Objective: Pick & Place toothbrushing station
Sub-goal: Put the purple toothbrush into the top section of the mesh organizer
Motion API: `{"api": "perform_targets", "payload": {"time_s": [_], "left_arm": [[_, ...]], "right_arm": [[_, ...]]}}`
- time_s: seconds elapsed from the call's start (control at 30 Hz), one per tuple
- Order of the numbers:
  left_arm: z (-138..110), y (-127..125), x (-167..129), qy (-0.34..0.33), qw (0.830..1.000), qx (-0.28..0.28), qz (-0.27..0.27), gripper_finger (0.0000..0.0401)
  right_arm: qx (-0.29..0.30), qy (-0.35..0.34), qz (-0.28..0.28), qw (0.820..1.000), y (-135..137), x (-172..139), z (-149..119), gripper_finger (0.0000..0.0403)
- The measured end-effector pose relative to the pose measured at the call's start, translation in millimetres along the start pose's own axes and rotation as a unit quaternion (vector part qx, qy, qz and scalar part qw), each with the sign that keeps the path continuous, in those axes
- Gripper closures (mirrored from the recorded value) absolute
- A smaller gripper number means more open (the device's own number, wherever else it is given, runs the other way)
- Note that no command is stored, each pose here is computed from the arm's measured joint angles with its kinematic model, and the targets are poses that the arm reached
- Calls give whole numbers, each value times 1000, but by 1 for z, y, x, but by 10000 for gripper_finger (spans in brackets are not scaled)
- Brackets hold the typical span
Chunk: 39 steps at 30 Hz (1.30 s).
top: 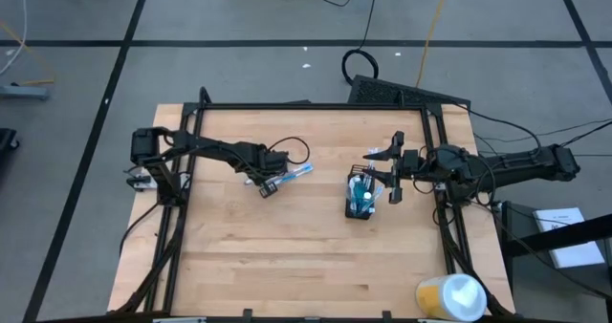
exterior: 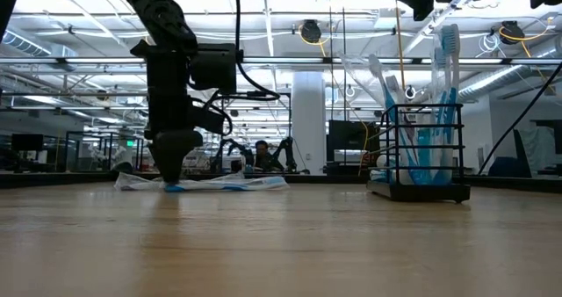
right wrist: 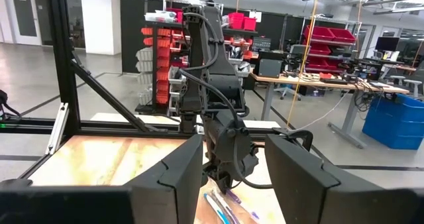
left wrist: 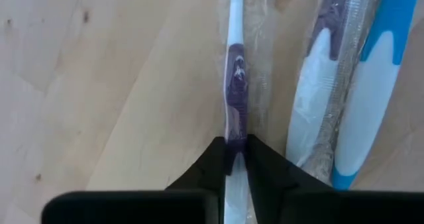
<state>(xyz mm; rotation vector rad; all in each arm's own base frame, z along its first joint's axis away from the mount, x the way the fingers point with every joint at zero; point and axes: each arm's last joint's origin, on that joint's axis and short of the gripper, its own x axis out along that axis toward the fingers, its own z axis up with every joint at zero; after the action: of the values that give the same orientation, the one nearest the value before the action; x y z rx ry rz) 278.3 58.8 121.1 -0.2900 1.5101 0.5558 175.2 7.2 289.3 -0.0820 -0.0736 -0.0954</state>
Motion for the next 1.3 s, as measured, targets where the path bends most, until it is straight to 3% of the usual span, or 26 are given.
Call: {"api": "perform_targets", "payload": {"time_s": [0.1, 0.27, 0.53, 0.7, 0.87, 1.07, 1.3], "left_arm": [[1, 1, -2, -18, 1000, -2, 11, 356], [1, 4, -19, -71, 997, -7, 17, 388], [-1, 20, -87, -242, 970, -21, -4, 388], [5, 21, -134, -412, 909, 3, -60, 388], [16, 10, -162, -538, 830, 76, -124, 388], [36, -7, -165, -622, 752, 135, -170, 388], [64, -21, -140, -655, 695, 165, -247, 388]], "right_arm": [[0, 0, 0, 1000, 0, 0, 0, 245], [0, 0, 0, 1000, 0, 0, 0, 245], [5, 0, 0, 1000, 0, 0, 0, 245], [5, -3, -1, 1000, 0, 0, 0, 245], [11, 12, -7, 1000, 1, 5, -4, 245], [7, 29, -38, 999, 1, 14, -12, 245], [6, 29, -38, 999, 2, 20, -15, 245]]}}
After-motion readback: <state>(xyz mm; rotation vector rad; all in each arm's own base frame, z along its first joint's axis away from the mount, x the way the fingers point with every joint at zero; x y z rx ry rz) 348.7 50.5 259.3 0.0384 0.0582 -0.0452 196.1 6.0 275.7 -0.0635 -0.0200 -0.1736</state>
